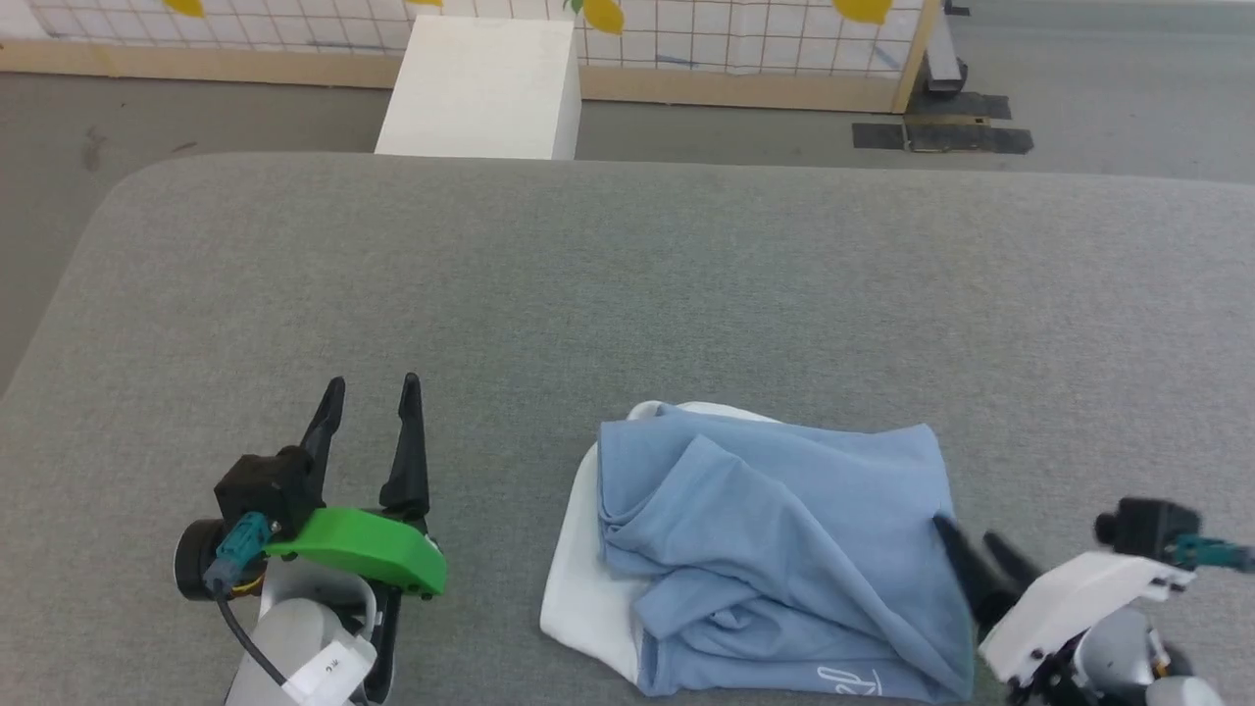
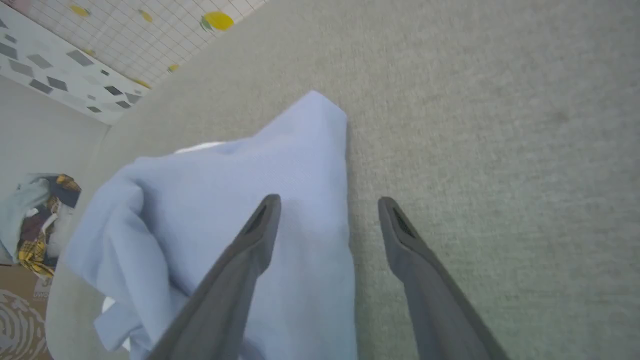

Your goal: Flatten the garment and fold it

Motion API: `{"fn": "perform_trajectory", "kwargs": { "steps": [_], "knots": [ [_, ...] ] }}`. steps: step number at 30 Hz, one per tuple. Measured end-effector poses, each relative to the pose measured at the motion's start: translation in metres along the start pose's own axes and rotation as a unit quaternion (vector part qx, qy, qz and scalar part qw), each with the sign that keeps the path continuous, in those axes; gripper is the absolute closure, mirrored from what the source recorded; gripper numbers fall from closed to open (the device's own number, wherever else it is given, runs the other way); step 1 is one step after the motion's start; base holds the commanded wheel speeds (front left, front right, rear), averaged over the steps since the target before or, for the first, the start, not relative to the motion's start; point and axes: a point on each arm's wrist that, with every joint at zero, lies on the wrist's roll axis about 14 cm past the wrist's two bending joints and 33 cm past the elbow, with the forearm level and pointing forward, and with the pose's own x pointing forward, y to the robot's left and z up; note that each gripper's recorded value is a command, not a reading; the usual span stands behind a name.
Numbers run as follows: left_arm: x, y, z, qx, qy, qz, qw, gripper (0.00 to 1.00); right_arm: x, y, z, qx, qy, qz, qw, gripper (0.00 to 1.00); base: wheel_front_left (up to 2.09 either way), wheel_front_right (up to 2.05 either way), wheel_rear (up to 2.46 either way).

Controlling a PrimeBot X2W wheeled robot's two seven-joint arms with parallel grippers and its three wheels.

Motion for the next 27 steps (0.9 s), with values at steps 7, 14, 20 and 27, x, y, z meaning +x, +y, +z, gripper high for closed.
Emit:
{"fn": "perform_trajectory", "kwargs": {
  "steps": [7, 14, 20, 27],
  "knots": [
    [-0.005, 0.005, -0.002, 0.001, 0.005, 0.007, 1.0, 0.0, 0.009, 0.002, -0.039, 0.019, 0.092, 0.003, 0.996, 0.0, 0.0, 0.0, 0.0],
    [-0.009, 0.006, -0.003, 0.0, 0.007, 0.009, 1.0, 0.0, 0.015, 0.02, -0.043, -0.003, 0.12, 0.027, 0.992, 1.0, 0.0, 0.0, 0.0],
    [-0.01, 0.003, -0.004, -0.002, 0.008, 0.007, 1.0, 0.0, 0.015, 0.045, 0.003, -0.15, 0.06, 0.028, 0.986, 1.0, 0.0, 0.0, 0.0],
    [0.003, -0.009, -0.003, -0.005, 0.002, -0.009, 1.0, 0.0, 0.003, 0.091, 0.071, -0.352, -0.032, 0.016, 0.935, 1.0, 0.0, 0.0, 0.0]
  ]
}}
